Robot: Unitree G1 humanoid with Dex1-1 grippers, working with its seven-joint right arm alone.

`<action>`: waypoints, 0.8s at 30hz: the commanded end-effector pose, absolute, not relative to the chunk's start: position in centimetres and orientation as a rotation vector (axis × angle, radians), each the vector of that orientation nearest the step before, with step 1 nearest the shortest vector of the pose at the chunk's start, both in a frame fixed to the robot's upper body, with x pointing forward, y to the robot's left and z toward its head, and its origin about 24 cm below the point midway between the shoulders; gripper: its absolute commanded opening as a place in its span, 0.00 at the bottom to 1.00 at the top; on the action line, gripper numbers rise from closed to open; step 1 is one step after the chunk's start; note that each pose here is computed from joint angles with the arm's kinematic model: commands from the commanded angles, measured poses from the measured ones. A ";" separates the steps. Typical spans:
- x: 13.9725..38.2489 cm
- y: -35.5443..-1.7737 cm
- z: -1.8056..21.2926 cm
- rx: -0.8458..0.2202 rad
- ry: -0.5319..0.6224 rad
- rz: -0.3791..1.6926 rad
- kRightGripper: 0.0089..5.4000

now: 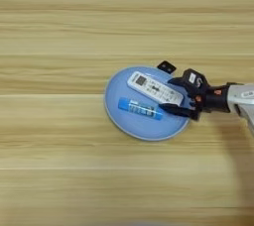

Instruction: Move the objects on the table

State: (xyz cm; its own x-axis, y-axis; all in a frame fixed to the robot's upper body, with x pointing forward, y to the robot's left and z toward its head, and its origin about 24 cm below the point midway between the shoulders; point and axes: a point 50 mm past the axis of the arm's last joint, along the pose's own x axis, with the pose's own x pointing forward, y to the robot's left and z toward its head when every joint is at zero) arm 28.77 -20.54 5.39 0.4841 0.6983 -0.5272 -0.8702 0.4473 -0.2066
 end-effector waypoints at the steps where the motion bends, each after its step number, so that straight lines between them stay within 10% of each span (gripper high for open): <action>1: 30.3 -20.9 8.5 -0.571 0.275 0.944 0.83; 24: 31.8 -24.7 13.9 -0.541 0.153 0.808 1.00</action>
